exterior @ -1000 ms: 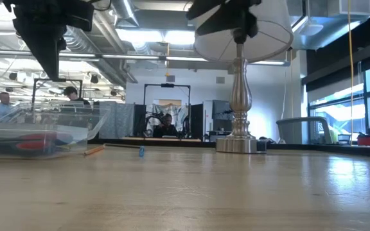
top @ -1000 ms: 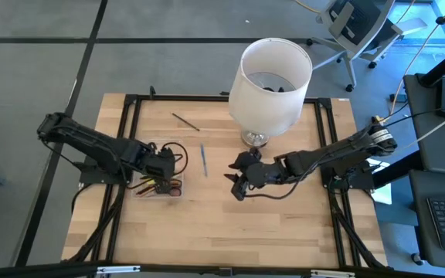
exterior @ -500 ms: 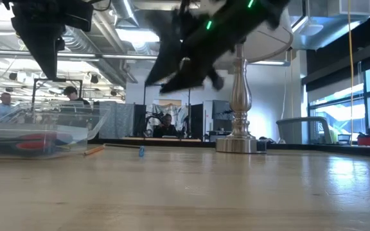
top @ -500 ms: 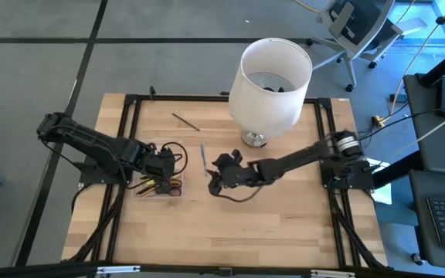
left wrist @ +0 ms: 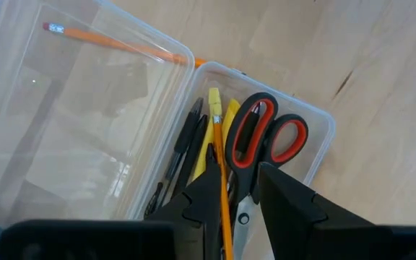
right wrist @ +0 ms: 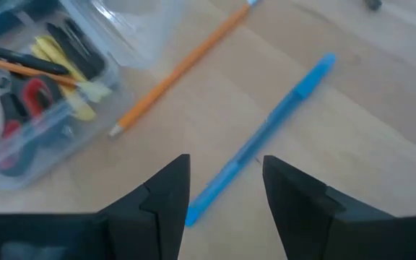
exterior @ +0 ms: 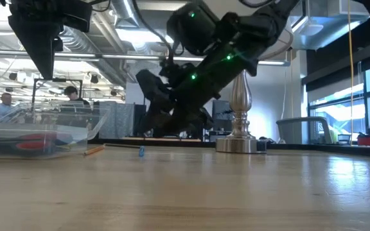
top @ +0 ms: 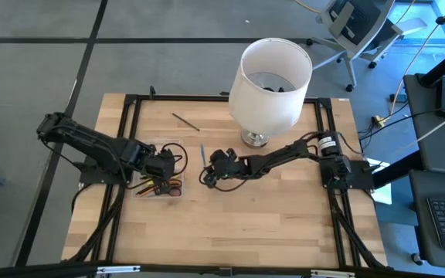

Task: Pick & place school supplies into a supply box
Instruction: Put the blue pen into the transparent supply box

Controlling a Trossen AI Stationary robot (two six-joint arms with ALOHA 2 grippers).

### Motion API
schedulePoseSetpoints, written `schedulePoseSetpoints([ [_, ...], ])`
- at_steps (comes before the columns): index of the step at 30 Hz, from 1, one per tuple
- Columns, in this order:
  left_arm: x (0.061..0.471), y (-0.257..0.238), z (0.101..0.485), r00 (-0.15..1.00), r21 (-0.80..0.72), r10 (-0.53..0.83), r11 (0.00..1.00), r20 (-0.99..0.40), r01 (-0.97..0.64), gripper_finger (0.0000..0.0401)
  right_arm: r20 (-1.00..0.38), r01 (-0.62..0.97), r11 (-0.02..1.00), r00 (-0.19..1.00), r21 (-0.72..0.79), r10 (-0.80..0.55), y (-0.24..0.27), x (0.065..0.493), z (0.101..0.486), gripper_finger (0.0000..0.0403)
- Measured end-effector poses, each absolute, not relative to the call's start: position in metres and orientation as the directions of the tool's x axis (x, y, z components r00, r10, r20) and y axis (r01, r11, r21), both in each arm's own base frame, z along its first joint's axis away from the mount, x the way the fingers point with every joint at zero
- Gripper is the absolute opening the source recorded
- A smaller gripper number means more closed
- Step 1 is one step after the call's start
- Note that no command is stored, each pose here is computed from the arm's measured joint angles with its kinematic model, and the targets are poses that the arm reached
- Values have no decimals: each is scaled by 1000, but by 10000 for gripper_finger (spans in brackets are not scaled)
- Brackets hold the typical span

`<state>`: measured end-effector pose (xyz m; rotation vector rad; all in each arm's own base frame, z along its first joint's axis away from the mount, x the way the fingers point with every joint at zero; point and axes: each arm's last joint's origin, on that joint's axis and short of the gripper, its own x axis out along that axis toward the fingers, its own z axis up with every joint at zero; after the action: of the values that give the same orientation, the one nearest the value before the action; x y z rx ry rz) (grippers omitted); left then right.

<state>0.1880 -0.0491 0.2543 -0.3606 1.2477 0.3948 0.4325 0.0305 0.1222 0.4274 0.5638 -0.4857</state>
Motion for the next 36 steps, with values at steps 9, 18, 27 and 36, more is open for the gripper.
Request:
schedulePoseSetpoints([
  [9, 188, -49, 254, 267, -49, 92, 878, -959, -477, 88, -598, 539, 801, 741, 261, -304, 20, 434, 121, 179],
  [18, 188, -49, 254, 268, -56, 92, 866, -959, -496, 85, -585, 535, 801, 751, 268, -306, 20, 447, 99, 179],
  [27, 188, -49, 254, 267, -68, 84, 857, -960, -511, 88, -663, 527, 843, 669, 105, -336, 21, 466, 81, 179],
  [36, 188, -49, 254, 268, -68, 84, 856, -960, -512, 88, -734, 570, 794, 629, 212, -256, 21, 465, 77, 118],
])
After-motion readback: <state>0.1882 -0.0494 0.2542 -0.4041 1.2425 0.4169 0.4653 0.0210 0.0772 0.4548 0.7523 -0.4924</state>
